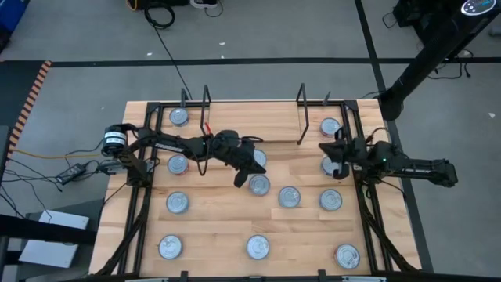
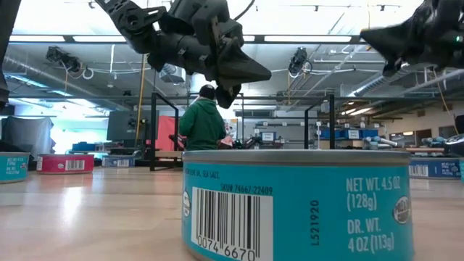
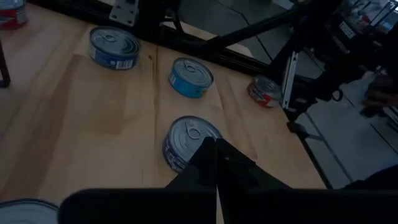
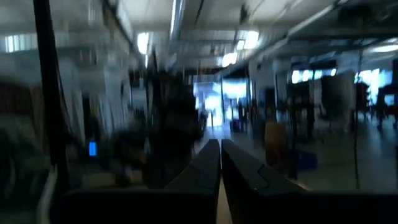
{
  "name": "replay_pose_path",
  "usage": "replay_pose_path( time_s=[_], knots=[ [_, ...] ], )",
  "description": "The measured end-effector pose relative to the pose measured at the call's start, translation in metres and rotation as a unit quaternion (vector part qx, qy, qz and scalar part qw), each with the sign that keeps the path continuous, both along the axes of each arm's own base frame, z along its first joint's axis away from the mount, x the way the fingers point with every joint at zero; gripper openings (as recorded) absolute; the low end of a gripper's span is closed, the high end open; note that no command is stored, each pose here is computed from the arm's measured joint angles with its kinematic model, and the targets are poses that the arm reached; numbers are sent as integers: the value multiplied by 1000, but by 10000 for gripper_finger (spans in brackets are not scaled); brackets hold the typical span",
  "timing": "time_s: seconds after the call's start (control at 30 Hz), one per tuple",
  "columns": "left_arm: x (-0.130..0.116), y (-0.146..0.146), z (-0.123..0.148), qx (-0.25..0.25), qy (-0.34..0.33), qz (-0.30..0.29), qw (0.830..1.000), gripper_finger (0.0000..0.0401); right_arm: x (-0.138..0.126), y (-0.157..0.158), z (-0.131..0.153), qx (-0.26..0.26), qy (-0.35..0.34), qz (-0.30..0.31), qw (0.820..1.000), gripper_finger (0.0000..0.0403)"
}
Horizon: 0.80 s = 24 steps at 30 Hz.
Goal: Stack canned seafood by type on shelf
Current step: Put the center red tuna can on the shelf
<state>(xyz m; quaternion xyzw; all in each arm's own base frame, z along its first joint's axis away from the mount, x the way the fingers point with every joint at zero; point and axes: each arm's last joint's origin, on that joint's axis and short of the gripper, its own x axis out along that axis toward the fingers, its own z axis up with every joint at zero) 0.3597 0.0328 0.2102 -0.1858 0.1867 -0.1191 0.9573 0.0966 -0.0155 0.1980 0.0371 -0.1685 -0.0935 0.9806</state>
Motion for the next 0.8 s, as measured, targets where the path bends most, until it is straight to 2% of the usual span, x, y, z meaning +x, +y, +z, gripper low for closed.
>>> replay_pose_path(
  time_s=[0.07, 0.17, 0.27, 0.4, 0.6, 0.8],
  knots=[
    [0, 0, 0, 7, -2, -2, 1000, 0, -3, 0, 7, 33, -46, 1, 998, 26],
    [-1, 0, -1, 20, 1, -6, 1000, 0, -7, -1, 14, 108, -110, 14, 988, 19],
    [-2, 0, -4, 29, 13, -9, 999, 0, -9, 0, 23, 124, -136, 38, 982, 10],
    [-4, 1, -9, 47, 38, -3, 998, 0, -2, 2, 37, 135, -93, 60, 985, 6],
    [-4, 0, -11, 55, 44, -8, 997, 0, 12, 2, 59, 104, -39, 38, 993, 3],
    [-14, -8, -28, 25, 164, 25, 986, 4, 20, 1, 66, 102, -22, 35, 994, 3]
  ],
)
